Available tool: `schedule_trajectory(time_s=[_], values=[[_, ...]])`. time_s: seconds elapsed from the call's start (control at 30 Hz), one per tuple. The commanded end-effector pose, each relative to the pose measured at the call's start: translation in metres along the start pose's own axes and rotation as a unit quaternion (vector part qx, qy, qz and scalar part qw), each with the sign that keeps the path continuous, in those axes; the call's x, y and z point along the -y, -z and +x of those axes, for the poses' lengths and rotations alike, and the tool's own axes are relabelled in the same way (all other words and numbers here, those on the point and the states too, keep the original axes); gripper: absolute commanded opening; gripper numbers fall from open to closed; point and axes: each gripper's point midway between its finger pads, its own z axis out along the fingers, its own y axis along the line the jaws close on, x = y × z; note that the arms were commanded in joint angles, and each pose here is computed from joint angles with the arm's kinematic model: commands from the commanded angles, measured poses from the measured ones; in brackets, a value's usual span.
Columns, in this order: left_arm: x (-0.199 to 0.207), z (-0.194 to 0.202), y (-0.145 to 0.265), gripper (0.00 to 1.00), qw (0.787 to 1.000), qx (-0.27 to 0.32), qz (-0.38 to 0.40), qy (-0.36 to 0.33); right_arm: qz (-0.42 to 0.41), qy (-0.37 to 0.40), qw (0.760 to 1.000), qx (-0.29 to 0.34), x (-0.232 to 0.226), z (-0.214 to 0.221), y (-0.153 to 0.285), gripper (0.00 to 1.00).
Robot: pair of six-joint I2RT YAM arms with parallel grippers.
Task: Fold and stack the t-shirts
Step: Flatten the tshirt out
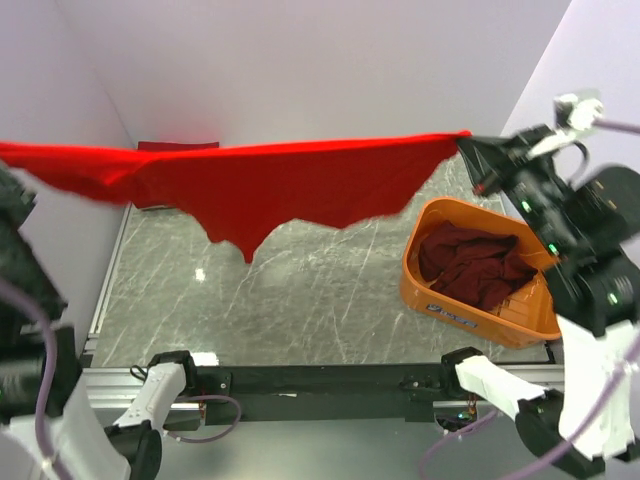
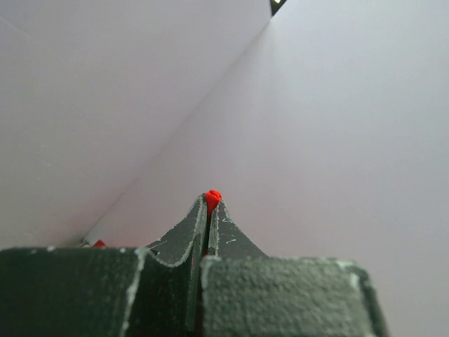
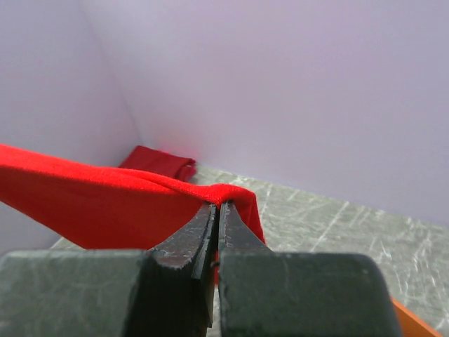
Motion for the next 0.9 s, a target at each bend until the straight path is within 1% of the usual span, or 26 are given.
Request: schedule_trajectory(time_s=[0.0,0.07,0.1,0.2,0.27,0.3,0.33,0.4,0.43,0.47,0.5,0.53,0.57,0.6,0.63,0.7,0.73,0.77,0.8,0.83,0.87], values=[[-0.005,-0.04,0.02,0.01,0.999,0.048,-0.017,0.005,-0.025,0.015,0.999,0.017,-0.012,-0.011,0.023,0.0],[0.003,-0.051,0.027,0.01,0.998,0.058,0.003,0.006,-0.028,0.022,0.999,0.023,-0.014,-0.017,0.029,0.0],[0.013,-0.058,0.029,0.01,0.997,0.064,0.028,0.01,-0.024,0.024,0.999,0.016,-0.013,-0.015,0.029,0.0],[0.016,-0.052,0.016,0.01,0.998,0.065,0.024,0.005,-0.006,0.021,1.0,0.011,-0.005,-0.012,0.022,0.0],[0.013,-0.036,0.001,0.01,0.998,0.057,0.017,-0.005,-0.001,0.014,1.0,-0.007,0.0,0.003,0.009,0.0],[0.008,-0.016,-0.011,0.01,0.999,0.042,0.009,-0.019,-0.003,0.012,1.0,-0.011,0.001,0.008,0.002,0.0],[0.008,-0.006,-0.018,0.01,0.999,0.034,0.013,-0.025,-0.003,0.007,1.0,-0.027,0.003,0.021,-0.006,0.0],[-0.006,0.037,-0.042,0.01,0.999,-0.004,-0.011,-0.048,-0.007,0.002,0.999,-0.042,0.006,0.036,-0.023,0.0],[-0.01,0.054,-0.049,0.01,0.998,-0.018,-0.013,-0.058,-0.004,-0.003,0.998,-0.061,0.011,0.054,-0.033,0.0],[-0.012,0.067,-0.062,0.01,0.998,-0.016,-0.013,-0.059,-0.002,-0.005,0.997,-0.074,0.014,0.067,-0.044,0.0],[-0.029,0.102,-0.071,0.01,0.996,-0.044,-0.025,-0.077,0.0,-0.007,0.997,-0.074,0.018,0.073,-0.054,0.0],[-0.033,0.119,-0.078,0.01,0.995,-0.052,-0.02,-0.087,0.005,-0.009,0.995,-0.094,0.023,0.094,-0.064,0.0],[-0.03,0.139,-0.089,0.01,0.994,-0.06,0.004,-0.096,0.015,-0.014,0.993,-0.115,0.031,0.112,-0.079,0.0],[-0.047,0.173,-0.095,0.01,0.99,-0.086,-0.001,-0.114,0.019,-0.014,0.992,-0.123,0.035,0.122,-0.089,0.0],[-0.052,0.191,-0.101,0.01,0.987,-0.098,0.002,-0.124,0.027,-0.018,0.987,-0.157,0.045,0.152,-0.107,0.0],[-0.077,0.247,-0.117,0.01,0.978,-0.143,-0.01,-0.153,0.036,-0.021,0.981,-0.189,0.055,0.182,-0.128,0.0],[-0.087,0.267,-0.121,0.01,0.973,-0.162,-0.015,-0.165,0.04,-0.022,0.977,-0.207,0.061,0.198,-0.138,0.0],[-0.106,0.305,-0.13,0.01,0.962,-0.198,-0.029,-0.188,0.048,-0.03,0.966,-0.251,0.071,0.239,-0.157,0.0],[-0.115,0.328,-0.132,0.01,0.955,-0.221,-0.027,-0.196,0.05,-0.03,0.962,-0.265,0.077,0.257,-0.167,0.0],[-0.124,0.348,-0.135,0.01,0.949,-0.238,-0.028,-0.206,0.058,-0.037,0.95,-0.304,0.089,0.298,-0.183,0.0],[-0.147,0.384,-0.138,0.01,0.937,-0.269,-0.042,-0.221,0.061,-0.039,0.945,-0.32,0.095,0.317,-0.192,0.0]])
